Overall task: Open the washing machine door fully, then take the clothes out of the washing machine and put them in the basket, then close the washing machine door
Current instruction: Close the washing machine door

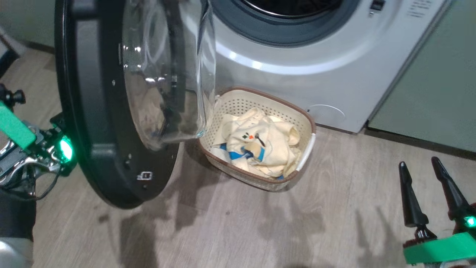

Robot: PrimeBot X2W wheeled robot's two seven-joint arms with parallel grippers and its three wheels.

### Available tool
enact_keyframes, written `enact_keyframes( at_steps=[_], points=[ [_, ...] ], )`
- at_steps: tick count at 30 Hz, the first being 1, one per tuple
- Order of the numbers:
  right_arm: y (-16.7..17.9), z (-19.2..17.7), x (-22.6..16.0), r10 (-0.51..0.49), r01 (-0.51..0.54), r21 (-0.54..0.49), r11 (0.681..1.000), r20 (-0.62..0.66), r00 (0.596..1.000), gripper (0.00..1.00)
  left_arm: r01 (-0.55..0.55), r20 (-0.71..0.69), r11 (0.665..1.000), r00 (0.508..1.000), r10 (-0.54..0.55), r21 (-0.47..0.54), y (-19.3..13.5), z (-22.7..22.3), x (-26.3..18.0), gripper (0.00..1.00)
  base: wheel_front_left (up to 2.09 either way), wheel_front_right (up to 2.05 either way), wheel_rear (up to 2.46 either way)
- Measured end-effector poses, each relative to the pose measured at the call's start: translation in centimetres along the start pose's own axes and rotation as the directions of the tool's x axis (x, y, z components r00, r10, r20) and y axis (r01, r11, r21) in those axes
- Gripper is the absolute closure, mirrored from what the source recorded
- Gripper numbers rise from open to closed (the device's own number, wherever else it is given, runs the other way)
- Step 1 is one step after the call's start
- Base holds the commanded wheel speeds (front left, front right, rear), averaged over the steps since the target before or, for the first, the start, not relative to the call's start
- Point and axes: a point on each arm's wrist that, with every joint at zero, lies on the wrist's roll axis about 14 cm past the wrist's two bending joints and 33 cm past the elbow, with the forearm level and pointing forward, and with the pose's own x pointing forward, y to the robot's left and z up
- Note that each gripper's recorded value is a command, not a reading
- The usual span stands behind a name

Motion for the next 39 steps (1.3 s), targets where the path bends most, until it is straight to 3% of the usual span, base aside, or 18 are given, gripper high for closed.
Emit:
enact_keyframes(
  at_steps=[13, 24, 39],
  points=[
    [-3.7, 2.2, -2.4, -0.142, 0.143, -0.022, 0.989, 0.055, 0.988, 0.0, 0.071, -0.177, 0.997, 0.982, -0.071, -0.004, -2.2, -4.6, 6.4, 1.0, 0.0, 0.0, 0.0],
    [-7.1, 3.2, -5.7, -0.28, 0.283, -0.041, 0.958, 0.072, 0.957, 0.0, 0.096, -0.303, 0.995, 0.948, -0.092, -0.003, -2.8, -9.1, 11.8, 1.0, 0.0, 0.0, 0.0],
    [-9.9, 3.9, -9.2, -0.403, 0.408, -0.068, 0.911, 0.075, 0.912, 0.0, 0.136, -0.307, 0.99, 0.942, -0.138, -0.028, -3.8, -12.1, 18.3, 1.0, 0.0, 0.0, 0.0]
  ],
)
